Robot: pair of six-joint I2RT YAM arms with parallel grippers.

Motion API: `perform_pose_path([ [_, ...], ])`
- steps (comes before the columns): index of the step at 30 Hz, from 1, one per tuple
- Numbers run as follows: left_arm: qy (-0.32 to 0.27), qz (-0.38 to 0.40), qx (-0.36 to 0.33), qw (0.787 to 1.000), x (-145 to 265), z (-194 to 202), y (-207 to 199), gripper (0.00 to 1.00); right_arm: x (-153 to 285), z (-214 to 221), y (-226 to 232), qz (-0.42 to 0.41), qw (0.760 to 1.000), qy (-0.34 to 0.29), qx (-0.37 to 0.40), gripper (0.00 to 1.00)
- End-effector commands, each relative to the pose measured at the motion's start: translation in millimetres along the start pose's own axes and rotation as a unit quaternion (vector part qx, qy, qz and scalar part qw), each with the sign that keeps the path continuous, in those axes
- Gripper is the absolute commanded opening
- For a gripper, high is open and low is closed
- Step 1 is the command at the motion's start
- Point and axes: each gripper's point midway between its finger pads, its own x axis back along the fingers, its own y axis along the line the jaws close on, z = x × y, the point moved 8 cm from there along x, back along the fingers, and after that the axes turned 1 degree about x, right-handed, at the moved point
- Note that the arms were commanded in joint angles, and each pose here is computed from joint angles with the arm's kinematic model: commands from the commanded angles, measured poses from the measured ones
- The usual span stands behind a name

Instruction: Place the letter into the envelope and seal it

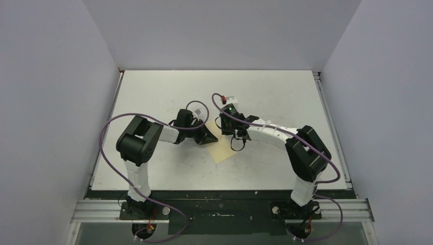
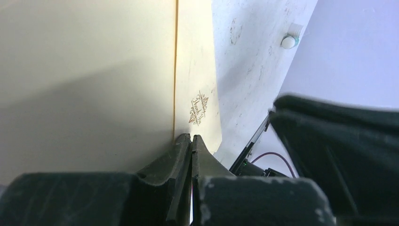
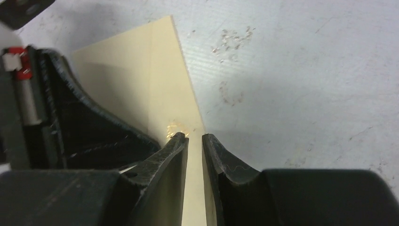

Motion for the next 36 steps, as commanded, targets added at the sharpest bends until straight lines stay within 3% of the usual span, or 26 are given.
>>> perform_pose_path([
  [1,0.011,-0.067,0.051,0.996,-4,11,32,0.0,19,18,17,-0.018,0.998,0.006,0.066,0.17],
  [9,-0.001,-0.071,0.058,0.996,-4,8,32,0.0,5,28,25,-0.005,0.996,0.025,0.085,0.06],
  [19,-0.005,-0.074,0.061,0.995,-6,4,32,0.0,-11,47,27,-0.004,0.992,0.071,0.106,0.05],
  [30,-0.008,-0.082,0.06,0.995,-6,0,32,0.0,15,78,5,-0.005,0.978,0.139,0.152,0.05],
  [36,-0.011,-0.094,0.047,0.994,-5,-3,30,0.0,28,80,-7,-0.002,0.979,0.15,0.136,0.05],
])
